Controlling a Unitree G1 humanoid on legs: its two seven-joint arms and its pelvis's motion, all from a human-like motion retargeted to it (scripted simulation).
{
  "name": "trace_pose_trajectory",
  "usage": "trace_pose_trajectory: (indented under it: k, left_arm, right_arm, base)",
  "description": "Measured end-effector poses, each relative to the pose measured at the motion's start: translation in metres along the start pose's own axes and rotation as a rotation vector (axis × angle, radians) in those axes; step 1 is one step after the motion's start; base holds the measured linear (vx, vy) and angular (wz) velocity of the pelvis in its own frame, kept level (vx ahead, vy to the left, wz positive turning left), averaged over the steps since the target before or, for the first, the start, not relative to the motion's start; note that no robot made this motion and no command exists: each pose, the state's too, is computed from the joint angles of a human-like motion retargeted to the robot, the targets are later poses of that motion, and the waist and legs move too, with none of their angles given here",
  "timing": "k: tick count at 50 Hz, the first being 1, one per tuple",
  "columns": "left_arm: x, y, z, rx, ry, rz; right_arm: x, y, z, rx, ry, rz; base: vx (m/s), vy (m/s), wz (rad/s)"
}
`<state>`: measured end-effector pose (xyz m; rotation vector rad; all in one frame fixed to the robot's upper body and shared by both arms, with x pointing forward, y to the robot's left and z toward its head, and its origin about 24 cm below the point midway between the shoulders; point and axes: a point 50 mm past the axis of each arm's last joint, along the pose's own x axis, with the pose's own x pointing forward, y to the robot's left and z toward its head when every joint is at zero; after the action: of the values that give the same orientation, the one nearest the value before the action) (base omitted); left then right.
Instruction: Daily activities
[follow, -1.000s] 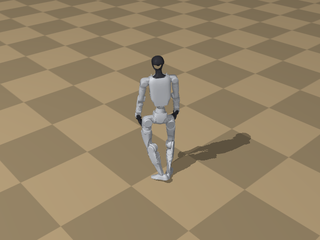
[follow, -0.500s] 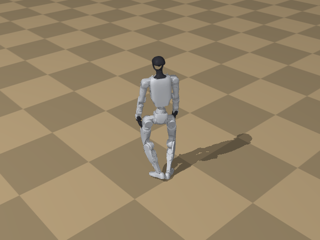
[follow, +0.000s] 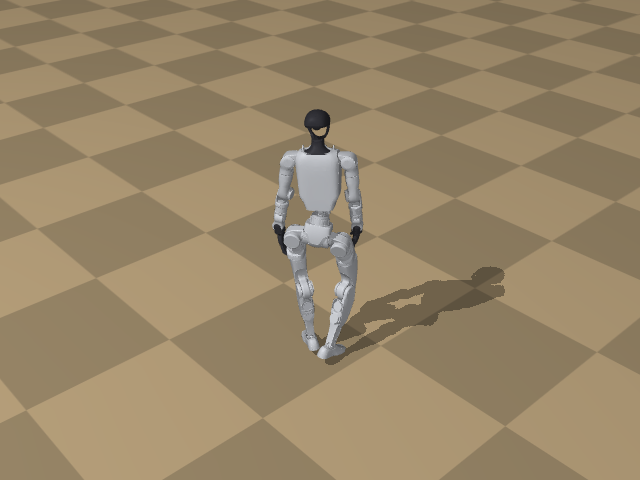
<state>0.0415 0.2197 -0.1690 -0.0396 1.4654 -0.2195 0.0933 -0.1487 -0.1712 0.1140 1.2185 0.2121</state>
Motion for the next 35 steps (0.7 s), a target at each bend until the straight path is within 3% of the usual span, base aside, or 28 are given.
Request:
trace_pose_trajectory:
  k: [19,35]
  left_arm:
    - [0.005,-0.010,0.008,0.075,-0.020,0.017]
    - [0.011,-0.030,0.005,0.175,0.019,-0.035]
  right_arm:
    - [-0.006,-0.016,-0.013,-0.058,0.051,-0.044]
    - [-0.004,-0.005,-0.014,-0.211,0.069,0.009]
  base:
    - [0.15,0.02,-1.88]
    - [0.09,-0.03,-0.97]
